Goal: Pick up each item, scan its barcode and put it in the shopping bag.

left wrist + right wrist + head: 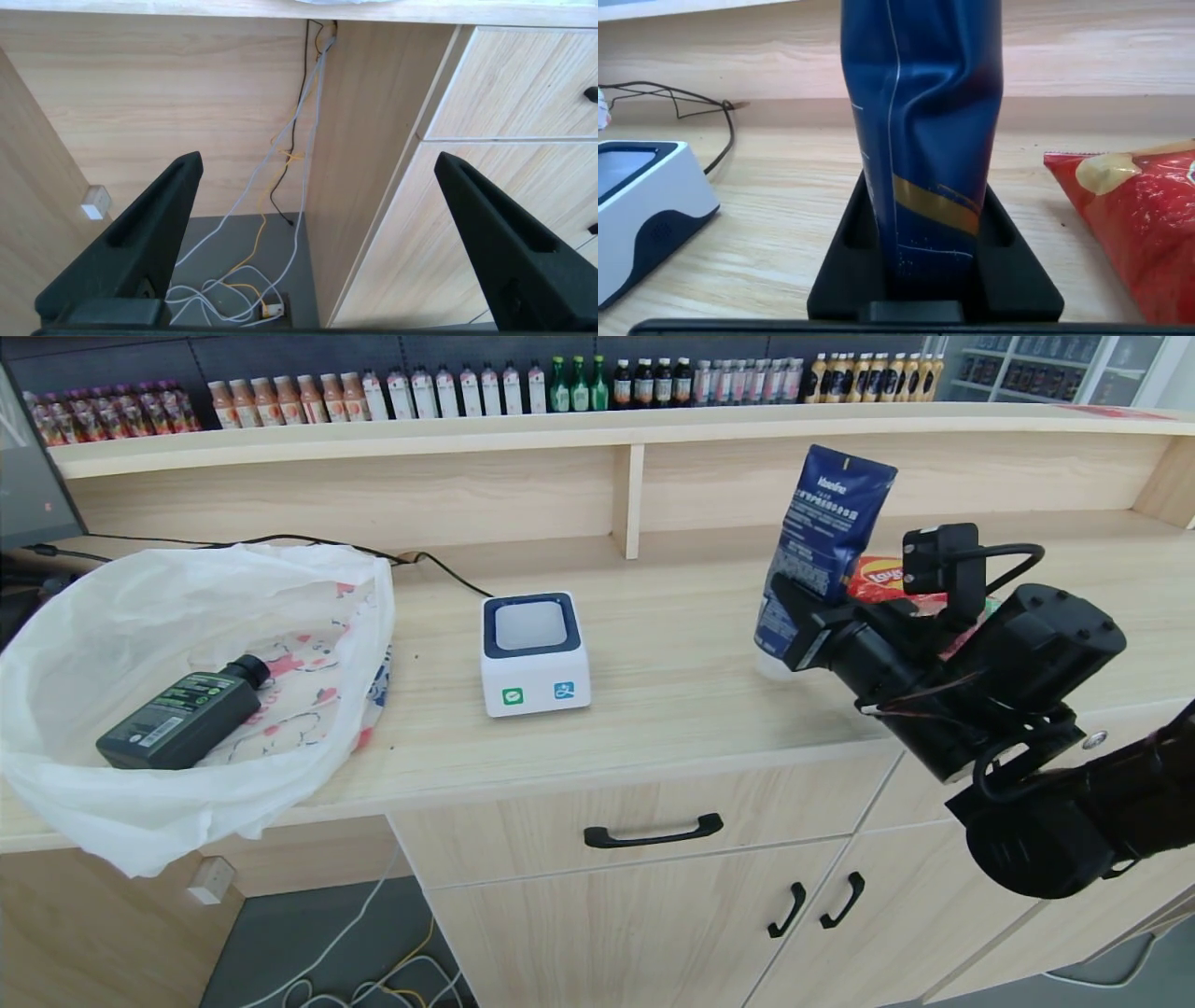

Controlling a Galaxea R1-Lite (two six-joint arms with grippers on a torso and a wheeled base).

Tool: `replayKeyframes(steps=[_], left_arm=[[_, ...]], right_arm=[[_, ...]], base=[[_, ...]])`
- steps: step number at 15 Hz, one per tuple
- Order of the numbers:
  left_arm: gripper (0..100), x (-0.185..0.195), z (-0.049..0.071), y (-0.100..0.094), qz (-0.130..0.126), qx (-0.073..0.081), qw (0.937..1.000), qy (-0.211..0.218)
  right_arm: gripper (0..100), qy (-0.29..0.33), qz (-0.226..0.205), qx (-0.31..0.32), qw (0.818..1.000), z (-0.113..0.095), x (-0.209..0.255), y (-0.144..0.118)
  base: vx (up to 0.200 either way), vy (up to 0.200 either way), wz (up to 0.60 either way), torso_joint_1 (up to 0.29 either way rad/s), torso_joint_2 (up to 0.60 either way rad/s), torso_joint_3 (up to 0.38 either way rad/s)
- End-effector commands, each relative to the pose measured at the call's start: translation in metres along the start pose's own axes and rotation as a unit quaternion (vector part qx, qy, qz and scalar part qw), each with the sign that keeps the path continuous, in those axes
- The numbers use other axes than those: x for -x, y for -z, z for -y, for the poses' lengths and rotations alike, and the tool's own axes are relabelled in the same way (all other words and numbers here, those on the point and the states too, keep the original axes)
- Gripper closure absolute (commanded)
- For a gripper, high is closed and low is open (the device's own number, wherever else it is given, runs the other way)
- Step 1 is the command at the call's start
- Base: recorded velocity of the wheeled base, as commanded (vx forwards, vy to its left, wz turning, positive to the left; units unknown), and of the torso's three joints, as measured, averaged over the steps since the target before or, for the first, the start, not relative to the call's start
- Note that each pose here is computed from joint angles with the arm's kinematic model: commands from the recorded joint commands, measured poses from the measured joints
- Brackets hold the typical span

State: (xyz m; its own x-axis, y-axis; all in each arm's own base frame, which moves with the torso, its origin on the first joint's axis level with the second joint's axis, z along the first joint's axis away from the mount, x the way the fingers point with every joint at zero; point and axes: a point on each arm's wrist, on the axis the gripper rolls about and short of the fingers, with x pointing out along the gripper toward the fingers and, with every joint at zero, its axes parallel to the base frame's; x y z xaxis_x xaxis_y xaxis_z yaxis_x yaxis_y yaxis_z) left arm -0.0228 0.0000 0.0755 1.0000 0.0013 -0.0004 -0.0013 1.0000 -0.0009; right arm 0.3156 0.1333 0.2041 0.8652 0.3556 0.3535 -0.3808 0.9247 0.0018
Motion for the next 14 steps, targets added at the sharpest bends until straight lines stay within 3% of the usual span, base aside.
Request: replayKeyframes(steps=[1, 5, 10, 14], left_arm=[[0, 0.0, 0.0, 0.0, 0.0, 0.0, 1.0, 0.0], [0, 0.0, 0.0, 0.0, 0.0, 0.0, 1.0, 0.0], [0, 0.0, 0.0, 0.0, 0.0, 0.0, 1.0, 0.0], [0, 0.0, 0.0, 0.0, 0.0, 0.0, 1.0, 0.0]], right_arm=[[100, -0.008, 0.027, 0.0, 1.0, -0.005, 0.013, -0.028], [100, -0.021, 0.034, -0.003, 0.999, -0.011, 0.058, -0.065], [100, -0.03, 0.036, 0.018, 0.999, -0.012, 0.106, -0.081], [100, -0.071, 0.013, -0.032, 0.997, -0.026, 0.131, -0.076]], base=[[0.0, 0.0, 0.0, 0.0, 0.0, 0.0], [0.0, 0.0, 0.0, 0.0, 0.0, 0.0], [0.0, 0.0, 0.0, 0.0, 0.0, 0.0], [0.0, 0.0, 0.0, 0.0, 0.0, 0.0]])
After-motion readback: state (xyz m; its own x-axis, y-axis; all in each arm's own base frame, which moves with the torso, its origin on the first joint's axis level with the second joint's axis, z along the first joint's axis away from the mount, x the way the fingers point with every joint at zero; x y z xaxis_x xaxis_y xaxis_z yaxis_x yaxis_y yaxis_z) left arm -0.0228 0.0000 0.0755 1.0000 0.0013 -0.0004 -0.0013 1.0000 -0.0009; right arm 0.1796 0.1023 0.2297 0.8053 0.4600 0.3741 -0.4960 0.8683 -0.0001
